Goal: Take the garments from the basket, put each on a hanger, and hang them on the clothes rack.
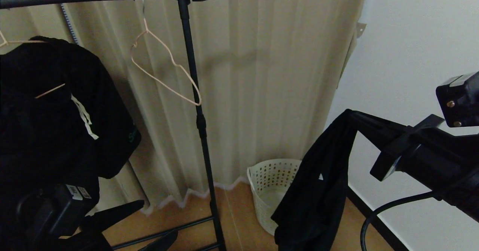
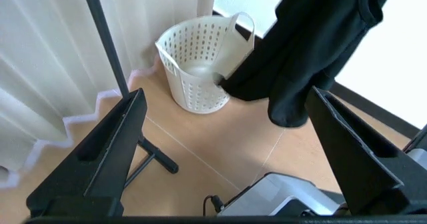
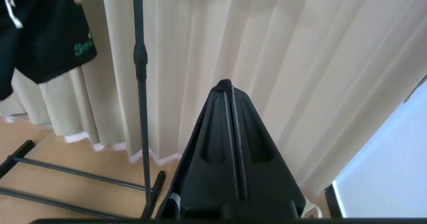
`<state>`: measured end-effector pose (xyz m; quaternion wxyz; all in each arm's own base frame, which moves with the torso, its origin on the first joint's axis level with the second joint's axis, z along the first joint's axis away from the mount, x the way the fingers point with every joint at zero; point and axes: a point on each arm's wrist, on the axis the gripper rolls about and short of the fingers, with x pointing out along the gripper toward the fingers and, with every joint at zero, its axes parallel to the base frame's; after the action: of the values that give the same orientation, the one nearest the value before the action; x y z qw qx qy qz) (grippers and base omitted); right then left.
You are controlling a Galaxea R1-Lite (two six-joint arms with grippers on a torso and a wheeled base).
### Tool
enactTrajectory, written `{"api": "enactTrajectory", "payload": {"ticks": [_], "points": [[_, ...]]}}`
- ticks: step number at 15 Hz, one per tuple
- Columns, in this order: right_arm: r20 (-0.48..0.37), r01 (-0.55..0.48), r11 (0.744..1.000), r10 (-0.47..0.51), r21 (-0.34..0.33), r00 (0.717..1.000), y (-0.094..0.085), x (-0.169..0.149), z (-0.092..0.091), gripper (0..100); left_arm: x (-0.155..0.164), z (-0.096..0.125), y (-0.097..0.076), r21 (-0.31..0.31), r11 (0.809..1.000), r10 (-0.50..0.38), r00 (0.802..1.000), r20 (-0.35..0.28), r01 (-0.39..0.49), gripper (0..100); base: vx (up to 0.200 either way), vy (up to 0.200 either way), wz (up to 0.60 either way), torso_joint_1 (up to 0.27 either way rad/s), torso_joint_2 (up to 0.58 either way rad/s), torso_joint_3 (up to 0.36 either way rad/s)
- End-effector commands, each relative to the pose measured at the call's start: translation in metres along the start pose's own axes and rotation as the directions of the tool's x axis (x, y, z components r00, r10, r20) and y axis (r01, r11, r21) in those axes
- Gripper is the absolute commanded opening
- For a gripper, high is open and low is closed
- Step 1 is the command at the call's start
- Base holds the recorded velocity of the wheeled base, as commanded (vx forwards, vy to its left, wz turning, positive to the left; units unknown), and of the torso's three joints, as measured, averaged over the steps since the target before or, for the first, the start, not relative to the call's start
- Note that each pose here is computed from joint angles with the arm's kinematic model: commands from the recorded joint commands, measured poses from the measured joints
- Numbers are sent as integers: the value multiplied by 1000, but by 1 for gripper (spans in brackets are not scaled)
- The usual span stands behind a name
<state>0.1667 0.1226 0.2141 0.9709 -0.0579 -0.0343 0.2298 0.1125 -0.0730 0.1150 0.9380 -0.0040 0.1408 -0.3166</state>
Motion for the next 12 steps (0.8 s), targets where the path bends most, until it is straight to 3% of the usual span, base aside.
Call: {"api": "enactTrajectory", "payload": {"ticks": [1, 12], "points": [[-5, -1, 1000, 1, -1, 1000, 0, 1, -1, 0, -1, 0, 0, 1, 1000, -1, 1000, 4, 1, 100, 0, 0, 0, 173, -500, -315], [-15, -4, 1000, 4, -3, 1000, 1, 1, -4, 0, -2, 1, -1, 1, 1000, -10, 1000, 6, 10, 100, 0, 0, 0, 214, -530, -322]]}}
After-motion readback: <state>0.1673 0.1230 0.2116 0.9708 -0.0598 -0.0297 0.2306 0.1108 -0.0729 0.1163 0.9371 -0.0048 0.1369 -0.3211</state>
